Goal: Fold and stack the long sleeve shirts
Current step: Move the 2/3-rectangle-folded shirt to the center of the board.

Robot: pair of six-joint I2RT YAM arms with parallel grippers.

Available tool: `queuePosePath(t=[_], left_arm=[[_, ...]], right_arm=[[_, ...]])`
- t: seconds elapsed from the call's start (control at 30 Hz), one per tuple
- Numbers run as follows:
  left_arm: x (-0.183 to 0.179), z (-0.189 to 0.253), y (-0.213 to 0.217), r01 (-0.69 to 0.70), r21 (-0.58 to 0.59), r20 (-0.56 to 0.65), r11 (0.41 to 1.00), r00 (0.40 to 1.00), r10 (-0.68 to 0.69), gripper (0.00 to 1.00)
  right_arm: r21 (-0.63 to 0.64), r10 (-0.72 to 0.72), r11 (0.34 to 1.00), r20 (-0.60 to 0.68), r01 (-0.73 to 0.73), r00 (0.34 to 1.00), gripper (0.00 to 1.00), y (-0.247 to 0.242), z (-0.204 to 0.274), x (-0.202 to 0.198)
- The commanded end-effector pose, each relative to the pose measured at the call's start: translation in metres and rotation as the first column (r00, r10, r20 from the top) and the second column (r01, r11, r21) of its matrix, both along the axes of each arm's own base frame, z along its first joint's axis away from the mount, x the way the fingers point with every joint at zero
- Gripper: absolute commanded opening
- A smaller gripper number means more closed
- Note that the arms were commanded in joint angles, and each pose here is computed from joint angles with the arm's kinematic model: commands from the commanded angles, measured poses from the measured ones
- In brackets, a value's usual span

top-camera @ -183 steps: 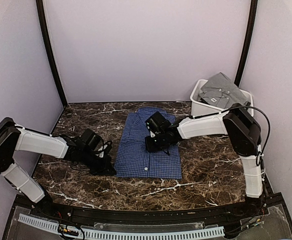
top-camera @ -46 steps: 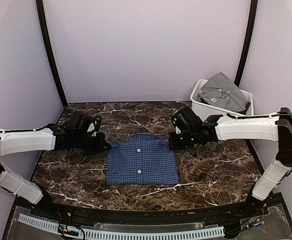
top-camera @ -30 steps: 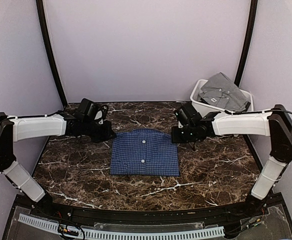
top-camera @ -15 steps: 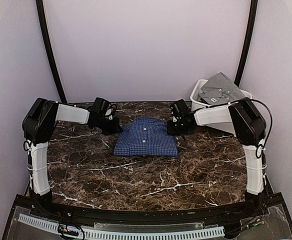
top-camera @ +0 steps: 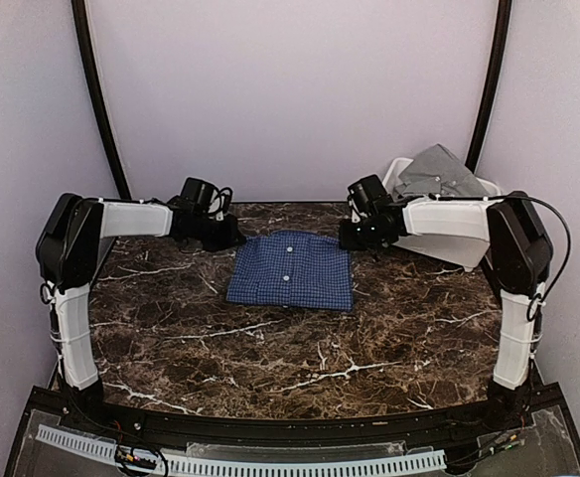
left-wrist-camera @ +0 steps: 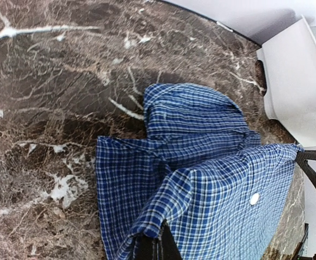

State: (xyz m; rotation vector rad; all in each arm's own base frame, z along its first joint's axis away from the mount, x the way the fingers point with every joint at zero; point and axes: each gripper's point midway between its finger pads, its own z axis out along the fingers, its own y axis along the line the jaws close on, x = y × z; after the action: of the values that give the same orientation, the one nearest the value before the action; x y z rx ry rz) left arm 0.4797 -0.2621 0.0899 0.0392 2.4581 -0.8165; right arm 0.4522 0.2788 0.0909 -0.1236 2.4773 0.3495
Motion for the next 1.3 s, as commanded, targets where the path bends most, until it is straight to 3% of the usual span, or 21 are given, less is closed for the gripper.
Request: queuePosePath(t=[0.0,0.17,0.3,0.53,0.8,0.97,1.07,1.17,1.2,1.27], left_arm=[[-0.001,0.071,-0.002,0.020,-0.055,0.126,0.998,0.992,-0.013,0.00],[0.012,0.097,-0.006,0.027,-0.055,0.185,0.998,0.983,-0.016,0.00],[0.042,0.093,-0.011,0.019,-0.048,0.211,0.999,0.977,-0.008,0.00],[0.107,0.028,-0.038,0.036,-0.041,0.151,0.998,0.988,-0.029,0.00],[0.126,-0.032,-0.046,0.025,-0.024,0.060,0.999,0.998,-0.024,0.00],[0.095,-0.058,-0.037,-0.006,-0.015,-0.051,1.000,0.999,0.005,0.00],[0.074,-0.049,-0.027,-0.054,-0.040,-0.045,0.998,0.998,0.052,0.00],[0.027,-0.042,-0.017,-0.078,-0.054,-0.090,0.995,0.993,0.073,0.00],[0.023,-0.015,-0.016,-0.094,-0.082,-0.042,0.992,0.995,0.091,0.00],[-0.025,-0.028,-0.003,-0.120,-0.053,-0.092,0.991,0.989,0.115,0.00]], right_arm=[[0.035,0.004,0.999,0.101,-0.008,0.995,0.00,0.000,0.054,0.004],[0.017,-0.004,1.000,0.147,0.002,0.989,0.00,-0.001,0.074,0.017],[-0.027,-0.024,0.999,0.144,0.028,0.989,0.00,-0.003,0.056,0.045],[-0.110,-0.068,0.991,0.060,0.074,0.996,0.00,-0.008,-0.022,0.095],[-0.154,-0.089,0.984,0.005,0.089,0.996,0.00,-0.006,-0.060,0.104],[-0.171,-0.055,0.984,-0.041,0.047,0.998,0.00,-0.004,-0.072,0.079],[-0.165,-0.025,0.986,-0.058,0.015,0.998,0.00,0.001,-0.068,0.055],[-0.163,0.005,0.987,-0.076,-0.017,0.997,0.00,0.006,-0.063,0.025],[-0.160,0.013,0.987,-0.083,-0.027,0.996,0.00,0.007,-0.062,0.014],[-0.141,0.037,0.989,-0.089,-0.050,0.995,0.00,0.012,-0.054,-0.009]])
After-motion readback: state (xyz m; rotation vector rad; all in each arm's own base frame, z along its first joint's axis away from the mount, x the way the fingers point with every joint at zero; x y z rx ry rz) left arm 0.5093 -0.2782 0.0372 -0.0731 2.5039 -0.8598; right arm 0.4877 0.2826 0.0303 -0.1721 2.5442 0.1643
